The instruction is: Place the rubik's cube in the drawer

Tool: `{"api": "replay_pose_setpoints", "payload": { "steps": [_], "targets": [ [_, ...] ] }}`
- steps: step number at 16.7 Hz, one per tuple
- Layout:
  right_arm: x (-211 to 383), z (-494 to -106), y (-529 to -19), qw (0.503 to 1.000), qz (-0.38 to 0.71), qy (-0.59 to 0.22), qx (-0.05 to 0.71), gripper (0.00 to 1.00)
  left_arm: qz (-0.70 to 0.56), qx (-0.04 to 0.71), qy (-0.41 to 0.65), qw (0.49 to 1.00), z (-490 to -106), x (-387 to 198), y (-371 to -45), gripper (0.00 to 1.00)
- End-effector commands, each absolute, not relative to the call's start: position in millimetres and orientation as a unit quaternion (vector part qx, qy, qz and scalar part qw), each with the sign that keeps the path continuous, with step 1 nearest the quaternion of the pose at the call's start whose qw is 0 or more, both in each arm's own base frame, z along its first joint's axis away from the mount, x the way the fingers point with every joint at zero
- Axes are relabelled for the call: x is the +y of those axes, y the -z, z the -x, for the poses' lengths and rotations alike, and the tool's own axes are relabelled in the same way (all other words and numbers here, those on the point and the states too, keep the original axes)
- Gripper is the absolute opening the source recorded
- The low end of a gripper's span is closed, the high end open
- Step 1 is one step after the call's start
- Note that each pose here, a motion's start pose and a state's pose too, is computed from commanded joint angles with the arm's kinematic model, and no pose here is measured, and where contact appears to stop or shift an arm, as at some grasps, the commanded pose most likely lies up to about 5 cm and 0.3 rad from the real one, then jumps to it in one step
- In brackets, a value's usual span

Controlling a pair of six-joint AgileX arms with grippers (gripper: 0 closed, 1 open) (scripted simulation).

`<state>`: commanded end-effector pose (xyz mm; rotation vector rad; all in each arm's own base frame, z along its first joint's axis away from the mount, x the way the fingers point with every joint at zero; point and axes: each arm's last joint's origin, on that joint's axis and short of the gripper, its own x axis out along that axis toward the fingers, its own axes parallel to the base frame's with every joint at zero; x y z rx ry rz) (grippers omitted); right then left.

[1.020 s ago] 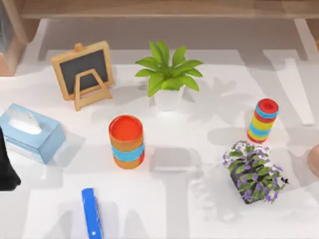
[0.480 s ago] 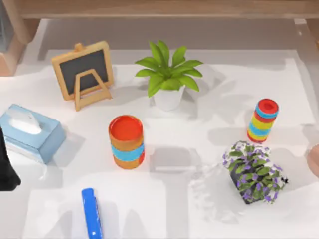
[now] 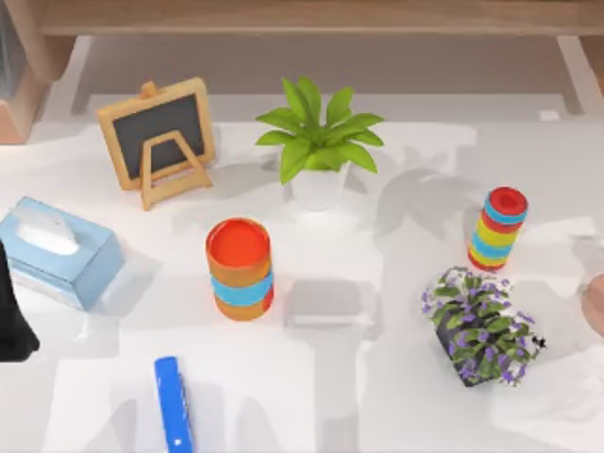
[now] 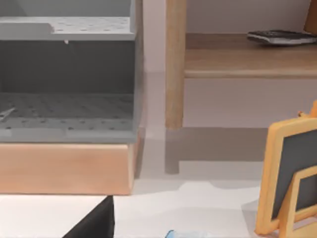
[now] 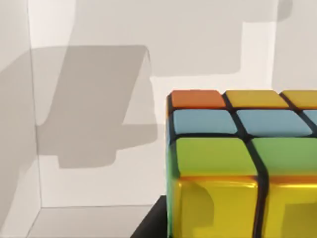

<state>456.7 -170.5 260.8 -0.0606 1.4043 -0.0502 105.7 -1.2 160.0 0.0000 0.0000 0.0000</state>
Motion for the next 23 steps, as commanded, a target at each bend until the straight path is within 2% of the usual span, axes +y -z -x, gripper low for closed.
{"api": "replay_pose_setpoints", "payload": {
  "steps": [3,5,11,23],
  "targets": [
    [-180.4,-468.5,-205.9,0.723,0.003,0.008,0.691,0.00,0.000,0.000,0.000,1.000,-105.7,-1.2,-160.0,1.00],
    [-181.1,-472.8,-186.4,0.710,-0.004,0.002,0.704,0.00,0.000,0.000,0.000,1.000,-105.7,-1.2,-160.0,1.00],
    [-180.9,-473.9,-182.2,0.708,-0.005,0.002,0.706,0.00,0.000,0.000,0.000,1.000,-105.7,-1.2,-160.0,1.00],
    [-180.9,-473.9,-182.2,0.708,-0.005,0.002,0.706,0.90,0.000,0.000,0.000,1.000,-105.7,-1.2,-160.0,1.00]
  ]
}}
